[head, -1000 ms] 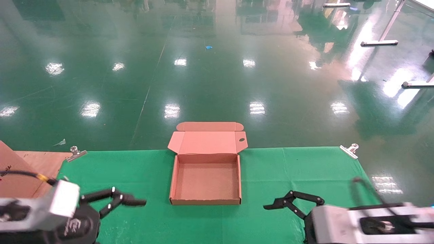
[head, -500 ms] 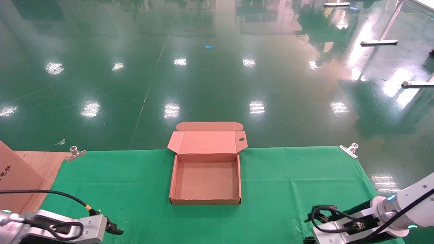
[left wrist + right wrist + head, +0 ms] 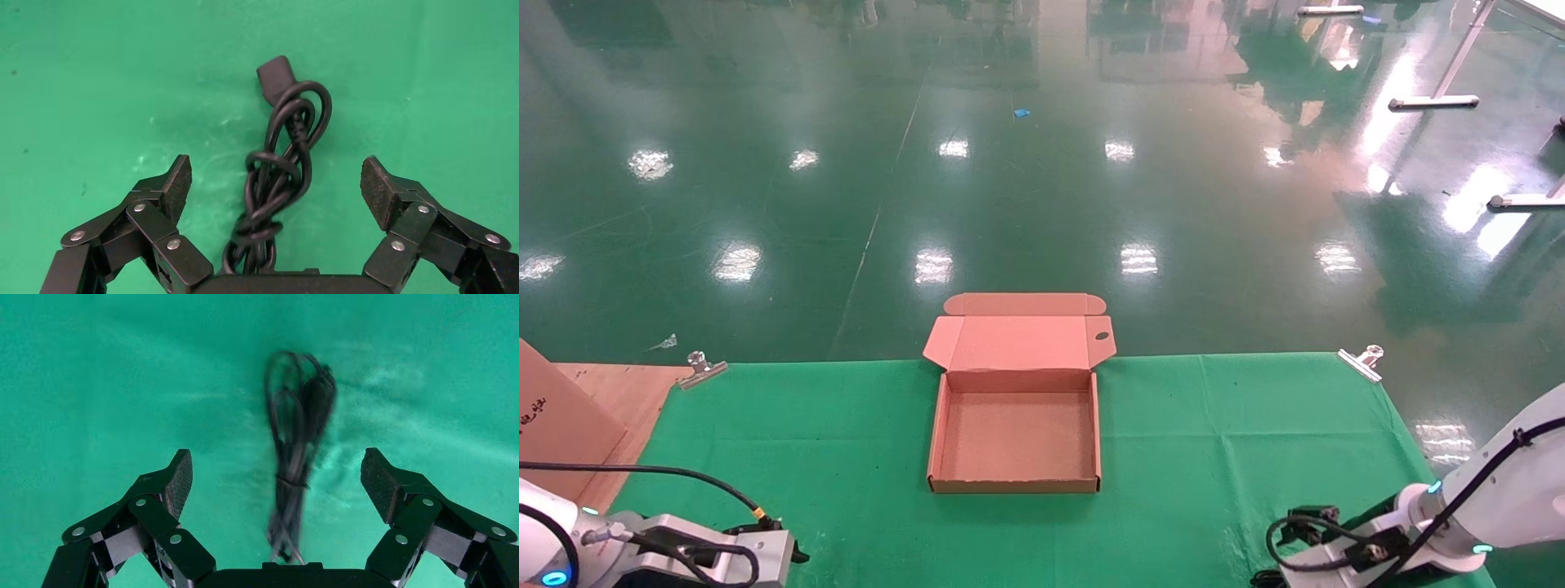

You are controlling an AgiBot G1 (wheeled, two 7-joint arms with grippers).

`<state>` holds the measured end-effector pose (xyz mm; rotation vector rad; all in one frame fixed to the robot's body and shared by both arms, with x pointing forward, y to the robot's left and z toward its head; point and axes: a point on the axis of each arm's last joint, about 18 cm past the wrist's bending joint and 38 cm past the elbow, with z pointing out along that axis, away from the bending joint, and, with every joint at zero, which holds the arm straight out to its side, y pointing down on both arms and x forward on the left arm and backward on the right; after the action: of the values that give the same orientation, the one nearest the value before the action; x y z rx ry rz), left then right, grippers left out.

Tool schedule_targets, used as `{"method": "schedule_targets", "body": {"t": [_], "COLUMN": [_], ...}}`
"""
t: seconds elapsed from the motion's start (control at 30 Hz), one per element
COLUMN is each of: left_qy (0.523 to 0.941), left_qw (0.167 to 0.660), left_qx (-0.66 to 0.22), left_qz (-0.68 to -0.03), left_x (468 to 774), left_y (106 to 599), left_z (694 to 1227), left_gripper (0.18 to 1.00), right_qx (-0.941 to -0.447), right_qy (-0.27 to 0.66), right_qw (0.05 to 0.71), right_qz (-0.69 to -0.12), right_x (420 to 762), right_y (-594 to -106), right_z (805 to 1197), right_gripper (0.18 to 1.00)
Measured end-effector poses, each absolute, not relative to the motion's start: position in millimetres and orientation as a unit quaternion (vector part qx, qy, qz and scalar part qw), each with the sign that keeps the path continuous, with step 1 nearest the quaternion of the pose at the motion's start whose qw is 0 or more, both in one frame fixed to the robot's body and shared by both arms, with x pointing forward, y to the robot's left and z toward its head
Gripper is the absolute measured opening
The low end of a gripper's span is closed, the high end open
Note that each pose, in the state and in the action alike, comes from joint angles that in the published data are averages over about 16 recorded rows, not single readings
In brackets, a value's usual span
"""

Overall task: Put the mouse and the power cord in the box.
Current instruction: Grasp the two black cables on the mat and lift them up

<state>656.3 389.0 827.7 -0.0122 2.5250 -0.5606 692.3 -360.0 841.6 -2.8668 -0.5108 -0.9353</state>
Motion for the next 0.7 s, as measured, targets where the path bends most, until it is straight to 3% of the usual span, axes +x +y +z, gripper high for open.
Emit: {"method": "schedule_targets", "body": {"t": [0.7], "left_qy": [0.934], "left_qw": [0.298], "left_qx": [-0.007], "left_qz": [-0.196], "left_x": [665.0], "left_y": [399.5], "left_z": [821.4], "left_gripper": [0.997], "right_qx": [-0.931], "right_qy": [-0.181], "right_qw": [0.026], "right_qz": [-0.317], "right_x": [704.4], "right_y": [-361.6], "right_z": [836.4], "right_gripper": [0.995]}}
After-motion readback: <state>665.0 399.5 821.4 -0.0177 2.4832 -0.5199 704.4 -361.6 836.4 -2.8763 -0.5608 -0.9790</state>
